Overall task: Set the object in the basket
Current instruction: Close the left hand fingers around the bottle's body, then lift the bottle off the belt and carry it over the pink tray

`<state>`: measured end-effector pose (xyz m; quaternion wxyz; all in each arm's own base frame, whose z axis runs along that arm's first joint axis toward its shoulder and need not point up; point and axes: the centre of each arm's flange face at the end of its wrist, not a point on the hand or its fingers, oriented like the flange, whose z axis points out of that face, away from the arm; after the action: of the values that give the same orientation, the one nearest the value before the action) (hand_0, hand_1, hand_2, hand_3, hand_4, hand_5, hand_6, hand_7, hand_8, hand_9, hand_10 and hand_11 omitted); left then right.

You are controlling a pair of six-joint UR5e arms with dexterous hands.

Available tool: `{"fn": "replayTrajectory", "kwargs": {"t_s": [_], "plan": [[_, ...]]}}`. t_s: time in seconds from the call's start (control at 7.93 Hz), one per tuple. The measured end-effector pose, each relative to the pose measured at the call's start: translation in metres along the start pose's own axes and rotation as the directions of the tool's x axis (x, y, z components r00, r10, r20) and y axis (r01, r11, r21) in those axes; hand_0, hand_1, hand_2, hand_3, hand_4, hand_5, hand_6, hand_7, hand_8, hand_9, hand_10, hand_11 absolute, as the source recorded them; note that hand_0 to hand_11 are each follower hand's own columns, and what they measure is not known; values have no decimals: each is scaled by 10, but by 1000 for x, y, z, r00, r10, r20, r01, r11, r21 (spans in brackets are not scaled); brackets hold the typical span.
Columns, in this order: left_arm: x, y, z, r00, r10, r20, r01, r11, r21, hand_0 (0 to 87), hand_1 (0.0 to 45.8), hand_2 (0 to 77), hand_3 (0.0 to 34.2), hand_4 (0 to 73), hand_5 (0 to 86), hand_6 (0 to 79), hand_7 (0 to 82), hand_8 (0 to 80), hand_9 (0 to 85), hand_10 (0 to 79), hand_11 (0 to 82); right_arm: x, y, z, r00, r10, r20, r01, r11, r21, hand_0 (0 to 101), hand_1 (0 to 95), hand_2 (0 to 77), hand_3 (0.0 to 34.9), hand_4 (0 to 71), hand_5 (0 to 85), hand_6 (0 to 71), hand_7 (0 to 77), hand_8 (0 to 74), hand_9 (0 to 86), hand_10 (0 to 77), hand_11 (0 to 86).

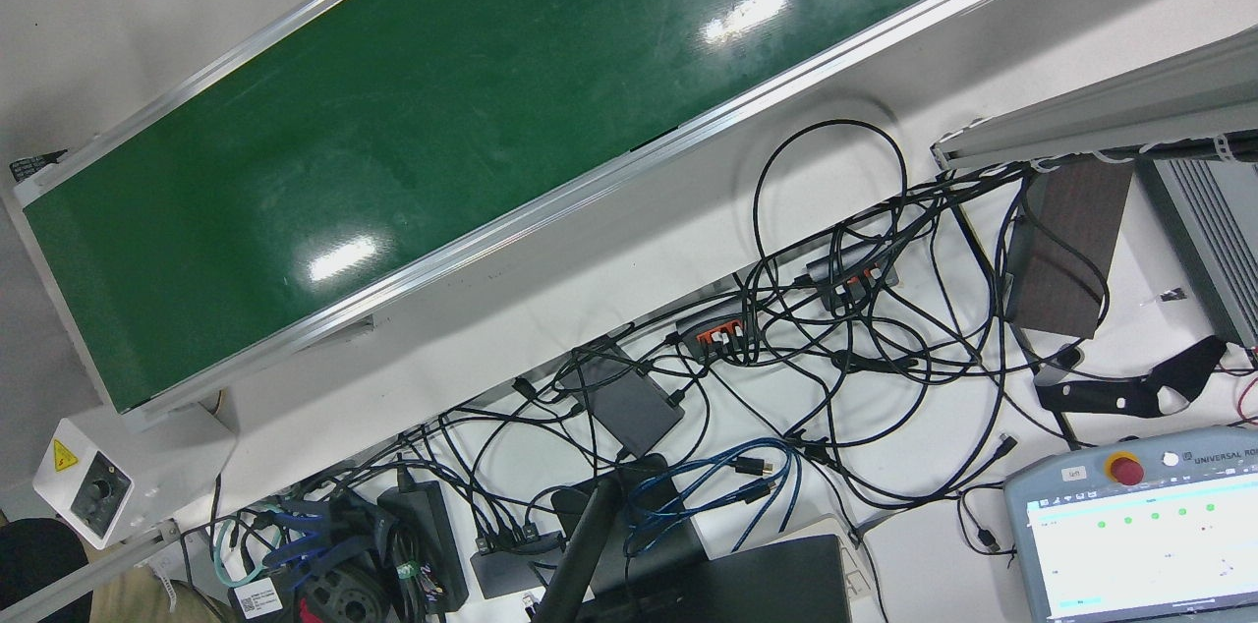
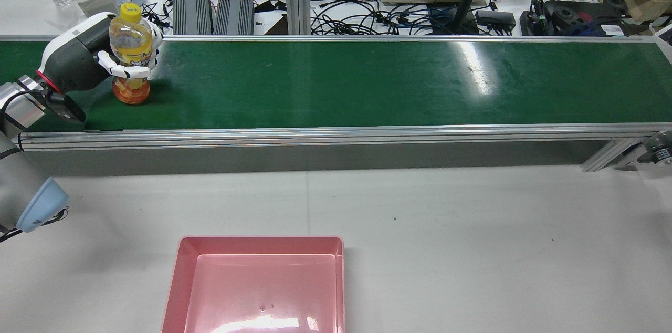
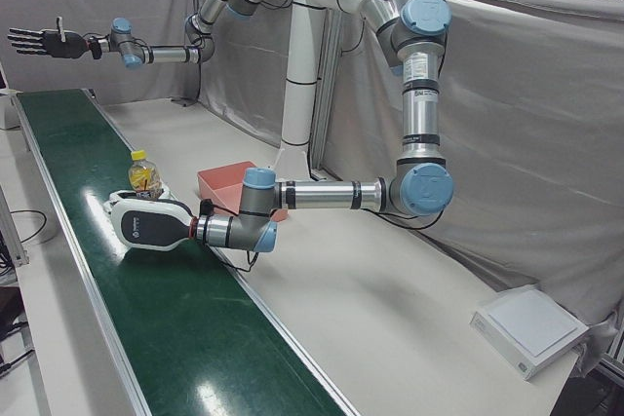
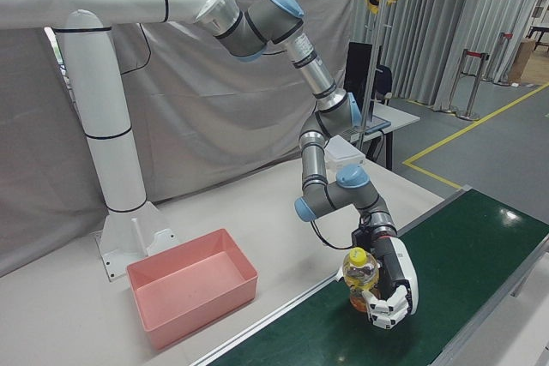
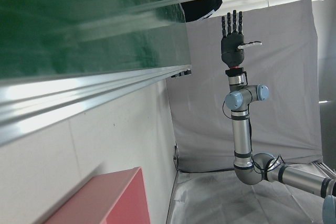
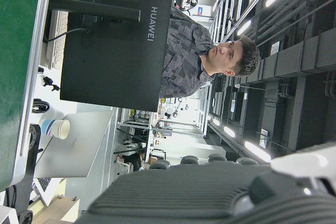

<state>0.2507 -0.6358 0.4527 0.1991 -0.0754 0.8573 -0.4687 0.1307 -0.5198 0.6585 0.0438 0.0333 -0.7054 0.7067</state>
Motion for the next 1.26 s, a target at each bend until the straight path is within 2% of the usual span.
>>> {"fn": "replayTrajectory", "kwargs": {"t_s": [0.13, 0.25, 0.38, 0.76, 1.01, 1.26], "plan": [[-1, 3, -1, 1000, -3, 1, 3, 1000, -7, 603, 16, 376, 0, 535, 578, 644, 693, 698, 725, 589, 714, 0, 0, 0, 1000, 0, 0, 0, 1000, 0, 3, 0, 5, 3, 0, 0, 0, 5, 0, 0, 0, 0], [0, 10, 1, 1000, -5, -1, 5, 1000, -21, 603, 16, 376, 0, 535, 578, 644, 693, 698, 725, 589, 714, 0, 0, 0, 1000, 0, 0, 0, 1000, 0, 2, 0, 5, 2, 0, 0, 0, 5, 0, 0, 0, 0], [2, 19, 3, 1000, -7, -4, 7, 999, -36, 564, 16, 398, 0, 529, 584, 687, 704, 704, 698, 687, 687, 0, 0, 0, 1000, 0, 0, 0, 1000, 0, 3, 0, 5, 3, 0, 0, 0, 5, 0, 0, 0, 0], [2, 57, 7, 1000, -21, 0, 21, 996, -87, 563, 16, 398, 0, 529, 584, 698, 704, 704, 698, 693, 698, 0, 0, 0, 1000, 0, 0, 0, 1000, 0, 3, 0, 5, 3, 0, 0, 0, 5, 0, 0, 0, 0], [-42, 109, 13, 996, -66, 62, 75, 986, -152, 563, 11, 409, 0, 529, 595, 698, 704, 704, 698, 693, 698, 0, 0, 0, 1000, 0, 0, 0, 1000, 0, 3, 0, 5, 3, 0, 0, 0, 5, 0, 0, 0, 0], [-89, 154, 8, 986, -102, 134, 128, 972, -198, 563, 11, 409, 0, 529, 595, 698, 704, 704, 698, 693, 698, 0, 0, 0, 1000, 0, 0, 0, 1000, 0, 3, 0, 5, 3, 0, 0, 0, 5, 0, 0, 0, 0]]}}
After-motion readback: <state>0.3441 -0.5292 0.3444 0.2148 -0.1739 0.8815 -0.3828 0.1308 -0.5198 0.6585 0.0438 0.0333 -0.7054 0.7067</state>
